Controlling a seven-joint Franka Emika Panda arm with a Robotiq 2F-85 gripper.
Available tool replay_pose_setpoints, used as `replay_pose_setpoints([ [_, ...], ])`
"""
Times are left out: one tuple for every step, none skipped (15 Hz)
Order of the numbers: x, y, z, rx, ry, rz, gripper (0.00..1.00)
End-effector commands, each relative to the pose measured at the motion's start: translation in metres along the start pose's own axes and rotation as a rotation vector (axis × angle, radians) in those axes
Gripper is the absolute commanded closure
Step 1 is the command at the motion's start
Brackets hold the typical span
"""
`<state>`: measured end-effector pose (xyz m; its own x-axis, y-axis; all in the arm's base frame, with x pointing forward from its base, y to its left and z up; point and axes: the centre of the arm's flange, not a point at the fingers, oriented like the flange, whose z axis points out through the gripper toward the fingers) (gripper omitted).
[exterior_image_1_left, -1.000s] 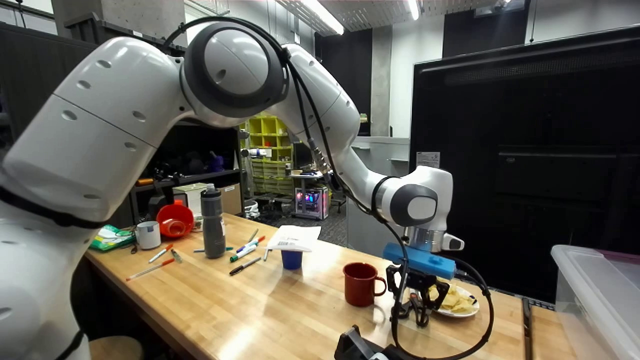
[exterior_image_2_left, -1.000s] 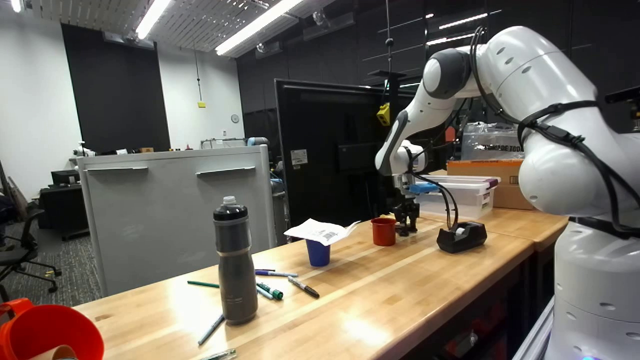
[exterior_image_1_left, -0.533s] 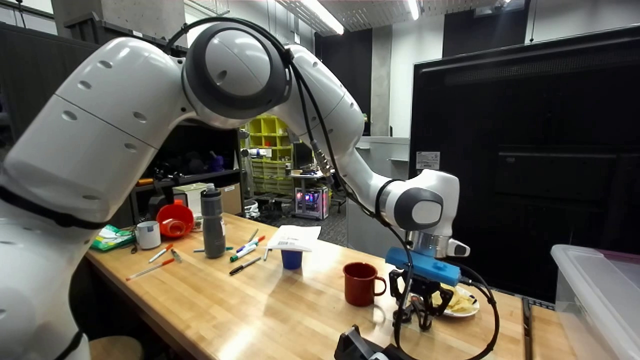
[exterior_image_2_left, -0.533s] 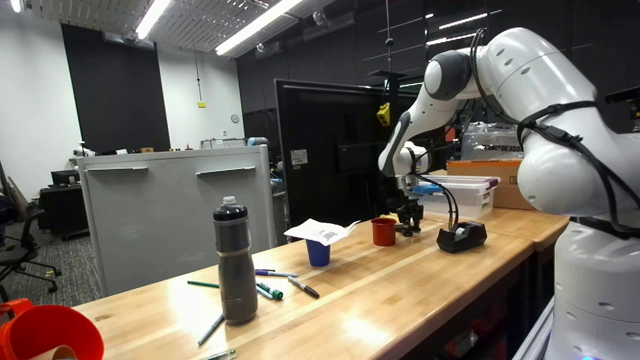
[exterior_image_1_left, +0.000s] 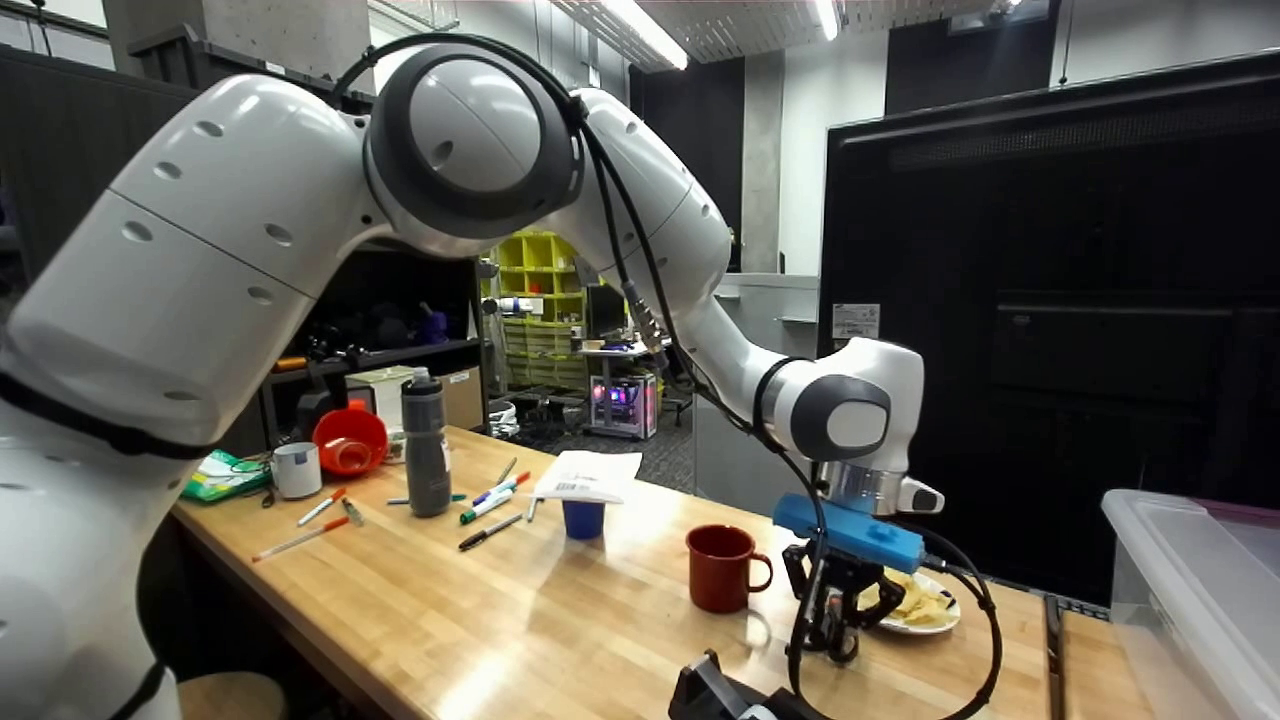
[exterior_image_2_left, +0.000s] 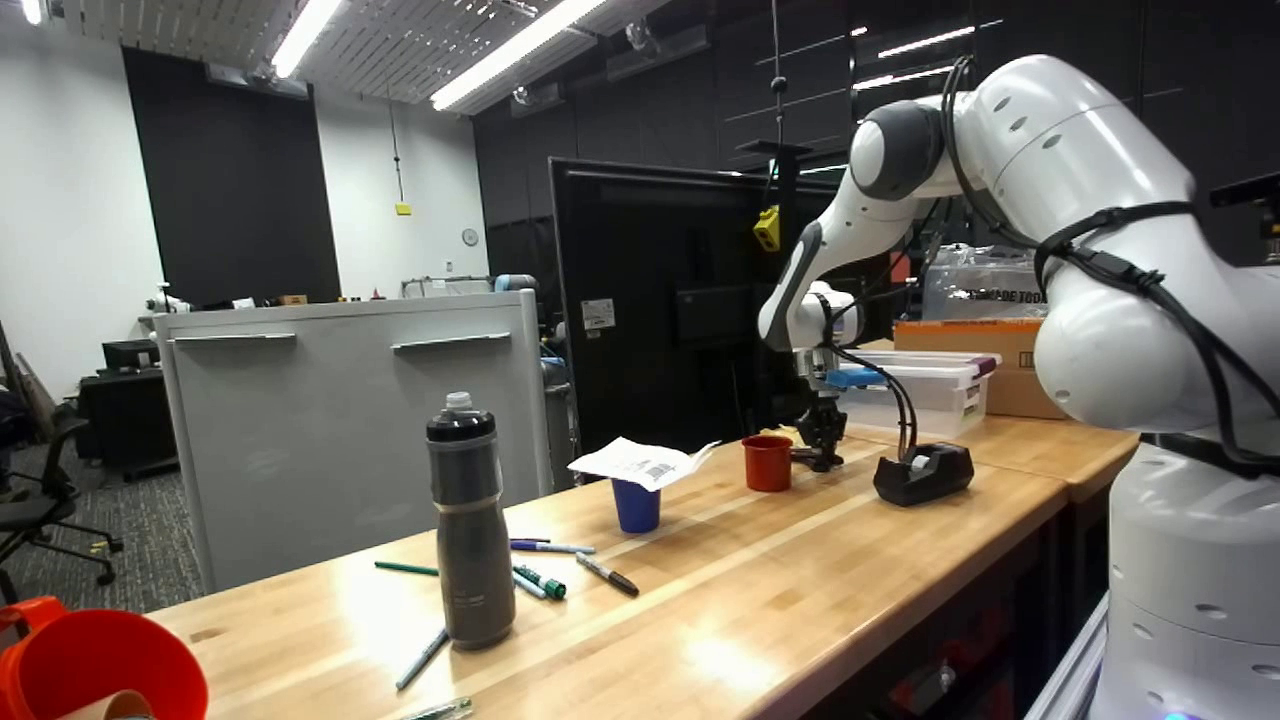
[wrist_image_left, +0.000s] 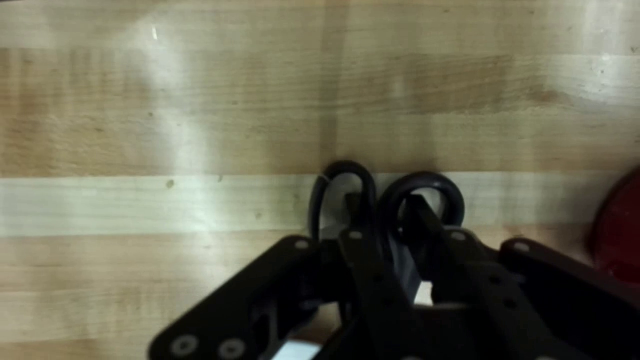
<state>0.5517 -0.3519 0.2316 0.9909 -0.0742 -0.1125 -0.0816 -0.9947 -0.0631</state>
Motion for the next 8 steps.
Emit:
replay_pose_setpoints([
  [-0.002,0.001,-0.006,0.029,0.007,0.015,0.94],
  [-0.002,0.001,-0.006,0.032,0.007,0.016,0.94],
  [-0.003,0.001,-0.007,0.034,0.008,0.018,0.94],
  [-0.003,0.001,-0.008,0.036,0.01,0.019,0.94],
  [-0.005,0.001,-0.011,0.035,0.014,0.02,0.94],
  [-0.007,0.0,-0.014,0.034,0.023,0.018,0.94],
  [-0.01,-0.001,-0.019,0.03,0.034,0.022,0.94],
  [-0.014,-0.003,-0.026,0.025,0.046,0.019,0.94],
])
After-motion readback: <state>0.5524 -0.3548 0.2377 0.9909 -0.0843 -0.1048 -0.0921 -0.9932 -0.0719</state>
